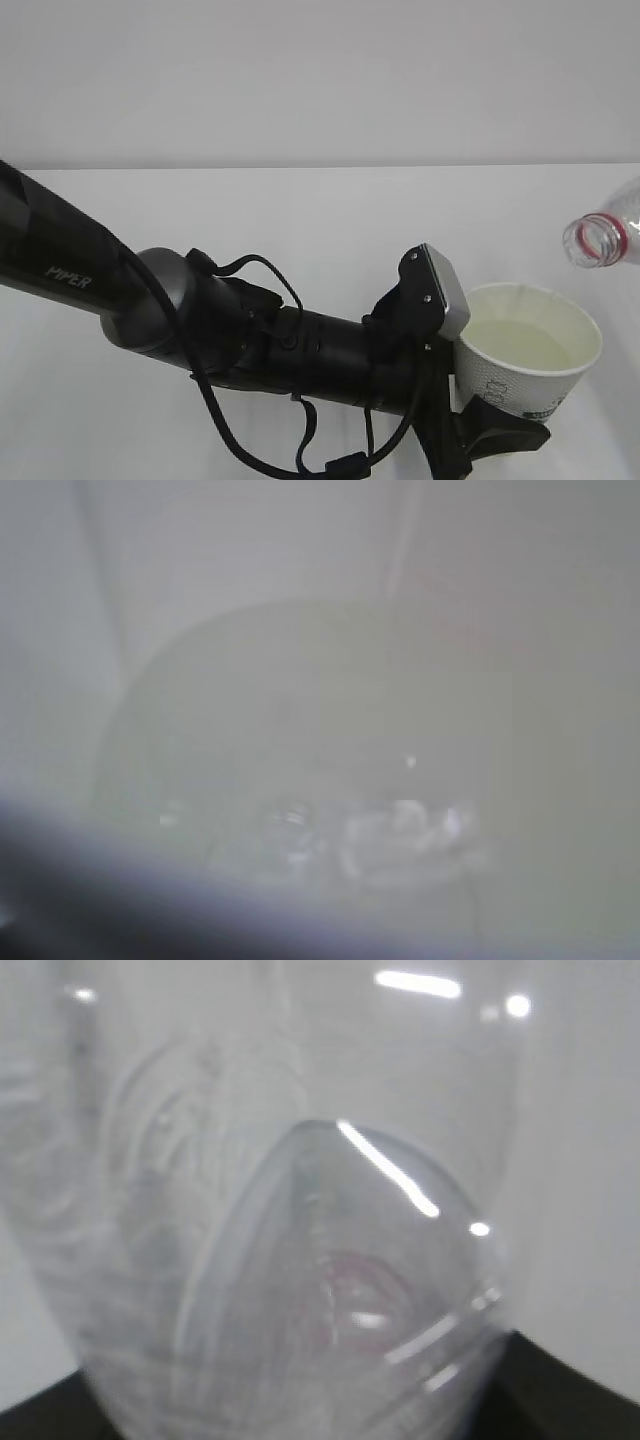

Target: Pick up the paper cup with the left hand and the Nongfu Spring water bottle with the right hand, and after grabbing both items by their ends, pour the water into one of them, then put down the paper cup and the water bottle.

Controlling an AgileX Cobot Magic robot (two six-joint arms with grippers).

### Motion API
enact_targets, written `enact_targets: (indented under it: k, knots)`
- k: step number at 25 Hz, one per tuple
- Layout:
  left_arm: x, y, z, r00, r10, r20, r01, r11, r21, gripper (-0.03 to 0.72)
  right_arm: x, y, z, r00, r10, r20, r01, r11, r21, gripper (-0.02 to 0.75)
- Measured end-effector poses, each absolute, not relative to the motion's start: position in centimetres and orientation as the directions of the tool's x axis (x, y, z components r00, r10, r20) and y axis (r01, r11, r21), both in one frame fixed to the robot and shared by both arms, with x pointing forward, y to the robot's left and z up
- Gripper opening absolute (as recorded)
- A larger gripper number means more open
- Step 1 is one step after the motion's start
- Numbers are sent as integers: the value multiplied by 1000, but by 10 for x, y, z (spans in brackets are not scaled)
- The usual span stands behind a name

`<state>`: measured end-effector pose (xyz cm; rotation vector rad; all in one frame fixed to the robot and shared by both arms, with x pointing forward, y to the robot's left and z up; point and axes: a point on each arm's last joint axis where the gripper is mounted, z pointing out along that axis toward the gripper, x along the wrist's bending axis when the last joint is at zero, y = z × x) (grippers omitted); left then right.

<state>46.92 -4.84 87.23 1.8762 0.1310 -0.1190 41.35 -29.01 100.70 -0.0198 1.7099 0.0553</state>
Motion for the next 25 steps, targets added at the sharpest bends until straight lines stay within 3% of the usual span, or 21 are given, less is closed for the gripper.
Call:
enact_targets:
  k: [18, 25]
  knots:
    - [469, -48, 872, 988, 31, -148, 151, -302, 941, 516, 413, -291, 1006, -152, 187, -971, -7, 982, 190, 446]
    - [469, -48, 872, 988, 31, -148, 151, -302, 941, 516, 413, -291, 1006, -151, 303, -941, 13, 952, 305, 446]
